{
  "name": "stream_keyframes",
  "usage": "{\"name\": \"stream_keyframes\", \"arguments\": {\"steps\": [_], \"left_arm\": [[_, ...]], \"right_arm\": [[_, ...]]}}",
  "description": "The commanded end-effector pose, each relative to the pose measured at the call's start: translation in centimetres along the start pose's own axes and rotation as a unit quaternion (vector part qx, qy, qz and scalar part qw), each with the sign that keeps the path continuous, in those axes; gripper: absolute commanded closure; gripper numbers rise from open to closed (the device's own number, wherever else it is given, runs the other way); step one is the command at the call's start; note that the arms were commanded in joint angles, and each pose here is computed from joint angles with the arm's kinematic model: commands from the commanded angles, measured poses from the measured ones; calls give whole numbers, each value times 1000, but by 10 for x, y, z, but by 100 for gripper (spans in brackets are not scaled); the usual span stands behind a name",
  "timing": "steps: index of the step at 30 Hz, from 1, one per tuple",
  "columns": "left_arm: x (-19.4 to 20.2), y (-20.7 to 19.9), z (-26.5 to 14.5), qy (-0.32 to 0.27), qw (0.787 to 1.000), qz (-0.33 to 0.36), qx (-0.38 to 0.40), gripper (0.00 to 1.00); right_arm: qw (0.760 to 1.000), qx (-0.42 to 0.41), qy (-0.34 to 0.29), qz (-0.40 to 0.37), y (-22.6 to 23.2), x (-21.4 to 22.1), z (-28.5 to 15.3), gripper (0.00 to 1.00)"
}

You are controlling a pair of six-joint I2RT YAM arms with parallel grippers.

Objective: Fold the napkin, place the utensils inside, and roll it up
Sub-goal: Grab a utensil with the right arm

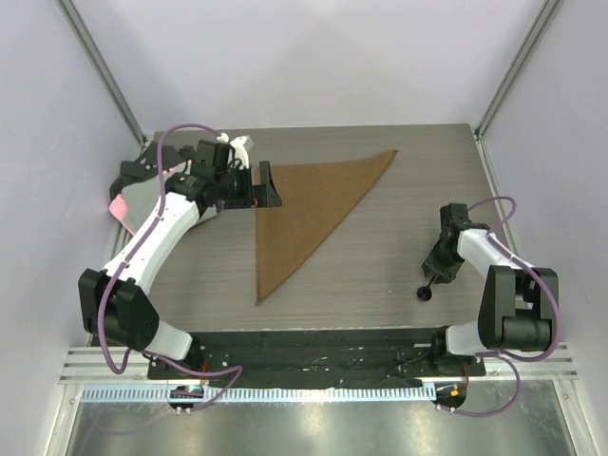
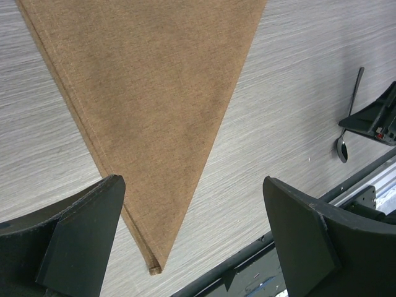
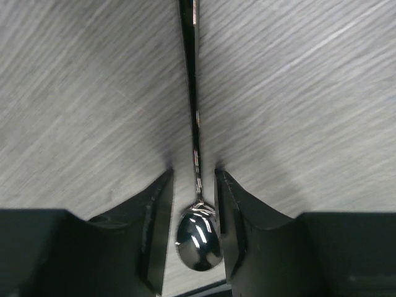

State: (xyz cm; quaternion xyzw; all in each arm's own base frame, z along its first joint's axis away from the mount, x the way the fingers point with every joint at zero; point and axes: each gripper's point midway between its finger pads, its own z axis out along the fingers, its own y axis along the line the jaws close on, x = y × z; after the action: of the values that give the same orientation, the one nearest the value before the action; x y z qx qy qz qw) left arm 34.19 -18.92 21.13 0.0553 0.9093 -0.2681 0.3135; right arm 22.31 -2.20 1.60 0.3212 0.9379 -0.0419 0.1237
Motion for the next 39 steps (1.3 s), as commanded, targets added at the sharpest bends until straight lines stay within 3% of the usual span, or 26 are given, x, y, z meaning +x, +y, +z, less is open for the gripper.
{"name": "stream_keyframes", "arguments": {"steps": [1, 12, 17, 24, 34, 39], "left_arm": [[-15, -13, -13, -29, 999, 11, 21, 0], [-15, -13, -13, -28, 999, 12, 20, 0], [-16, -13, -14, -31, 999, 13, 19, 0], [-16, -11, -16, -33, 999, 14, 14, 0], [-17, -10, -15, -34, 999, 15, 12, 0], [-16, -11, -16, -36, 999, 15, 12, 0]], "right_arm": [[1000, 12, -9, 14, -3, 0, 14, 62], [1000, -4, 4, 6, 4, 3, 18, 99], [999, -47, 9, -3, 18, 5, 12, 99], [995, -95, -38, -3, 47, -12, -27, 99], [983, -164, -79, -30, 139, -16, -63, 99], [972, -207, -104, -49, 207, -22, -80, 99]]}}
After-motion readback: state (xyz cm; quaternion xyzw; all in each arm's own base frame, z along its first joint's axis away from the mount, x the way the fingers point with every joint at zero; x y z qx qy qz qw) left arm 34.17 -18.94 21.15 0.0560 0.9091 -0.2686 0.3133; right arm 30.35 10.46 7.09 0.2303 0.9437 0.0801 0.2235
